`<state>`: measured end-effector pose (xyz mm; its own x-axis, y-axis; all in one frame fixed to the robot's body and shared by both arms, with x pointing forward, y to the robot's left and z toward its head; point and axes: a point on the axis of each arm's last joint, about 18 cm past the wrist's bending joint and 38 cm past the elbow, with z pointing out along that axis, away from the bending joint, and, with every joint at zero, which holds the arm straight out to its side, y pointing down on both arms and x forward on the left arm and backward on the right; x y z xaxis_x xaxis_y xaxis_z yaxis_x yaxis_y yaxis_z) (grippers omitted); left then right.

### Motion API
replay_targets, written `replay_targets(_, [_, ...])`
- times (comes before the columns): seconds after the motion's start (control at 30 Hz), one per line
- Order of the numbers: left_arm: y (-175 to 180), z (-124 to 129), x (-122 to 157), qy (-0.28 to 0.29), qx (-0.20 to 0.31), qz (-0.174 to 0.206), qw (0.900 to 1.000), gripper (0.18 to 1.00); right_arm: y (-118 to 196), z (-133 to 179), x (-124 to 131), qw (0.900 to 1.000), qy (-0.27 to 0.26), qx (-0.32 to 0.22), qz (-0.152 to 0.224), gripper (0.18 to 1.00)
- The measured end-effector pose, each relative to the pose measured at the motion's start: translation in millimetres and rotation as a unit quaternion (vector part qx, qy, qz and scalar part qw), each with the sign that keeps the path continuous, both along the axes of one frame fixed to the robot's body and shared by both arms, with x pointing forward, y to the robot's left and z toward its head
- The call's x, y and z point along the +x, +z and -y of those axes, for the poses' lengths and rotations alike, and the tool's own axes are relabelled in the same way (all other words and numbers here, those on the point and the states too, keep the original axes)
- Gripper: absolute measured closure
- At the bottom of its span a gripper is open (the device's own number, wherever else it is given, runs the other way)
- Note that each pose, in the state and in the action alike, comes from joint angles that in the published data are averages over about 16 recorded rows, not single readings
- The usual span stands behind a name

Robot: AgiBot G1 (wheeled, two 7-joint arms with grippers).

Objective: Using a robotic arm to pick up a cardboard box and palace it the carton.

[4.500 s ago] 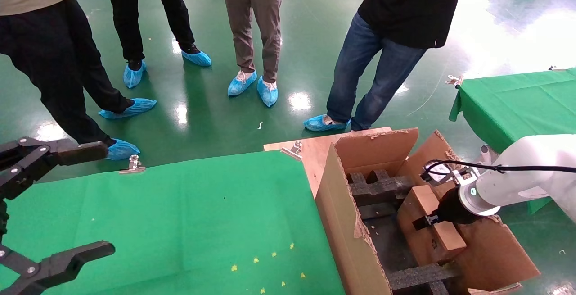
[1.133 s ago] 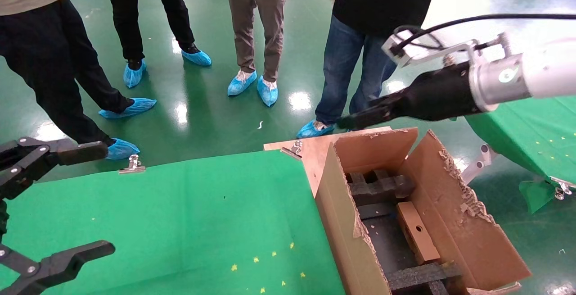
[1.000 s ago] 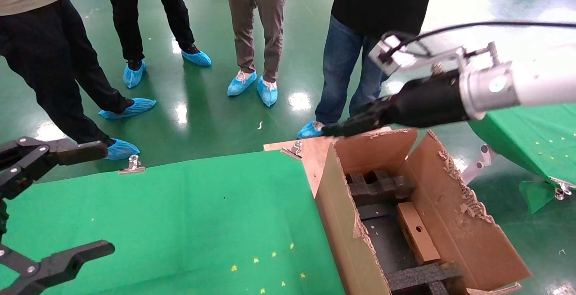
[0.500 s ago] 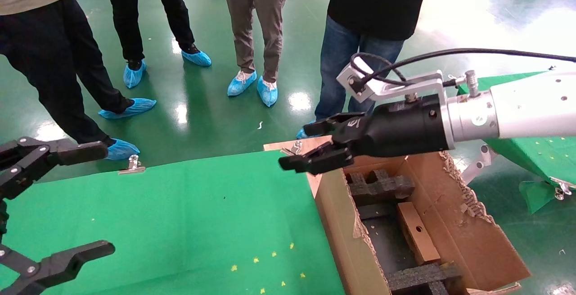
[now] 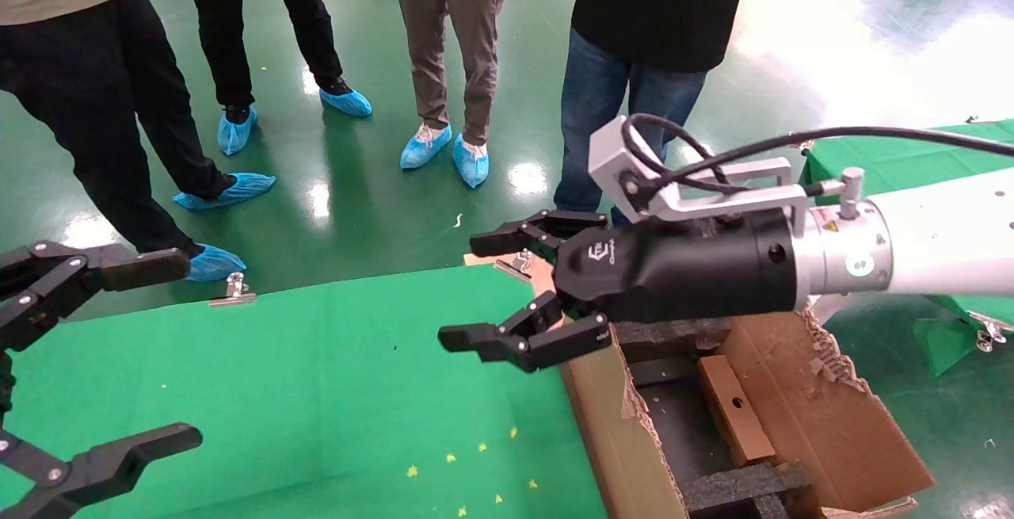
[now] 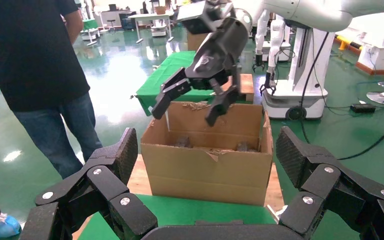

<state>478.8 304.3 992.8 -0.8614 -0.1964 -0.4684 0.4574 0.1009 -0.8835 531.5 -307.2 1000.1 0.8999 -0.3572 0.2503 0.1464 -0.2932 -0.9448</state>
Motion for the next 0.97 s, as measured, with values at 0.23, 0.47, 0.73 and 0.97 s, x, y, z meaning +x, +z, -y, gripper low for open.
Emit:
replay_targets(0.23, [0.0, 0.0, 0.0, 0.000, 0.000, 0.000, 1.0000, 0.183, -3.6, -5.2, -20.2, 0.997, 0.054, 0.020, 0.050, 0.178])
replay_targets(0.47, [0.0, 0.0, 0.0, 0.000, 0.000, 0.000, 1.0000, 0.183, -6.3, -6.2, -41.1, 0.989, 0.097, 0.041, 0.104, 0.178])
replay_targets(0.73, [0.0, -0.1, 0.0, 0.000, 0.000, 0.000, 1.0000, 0.183, -7.8, -4.8, -57.9, 0.980, 0.125, 0.059, 0.145, 0.178])
replay_targets(0.97, [0.0, -0.1, 0.0, 0.000, 0.000, 0.000, 1.0000, 0.183, -8.0, -4.0, -62.5, 0.977, 0.132, 0.064, 0.156, 0.178])
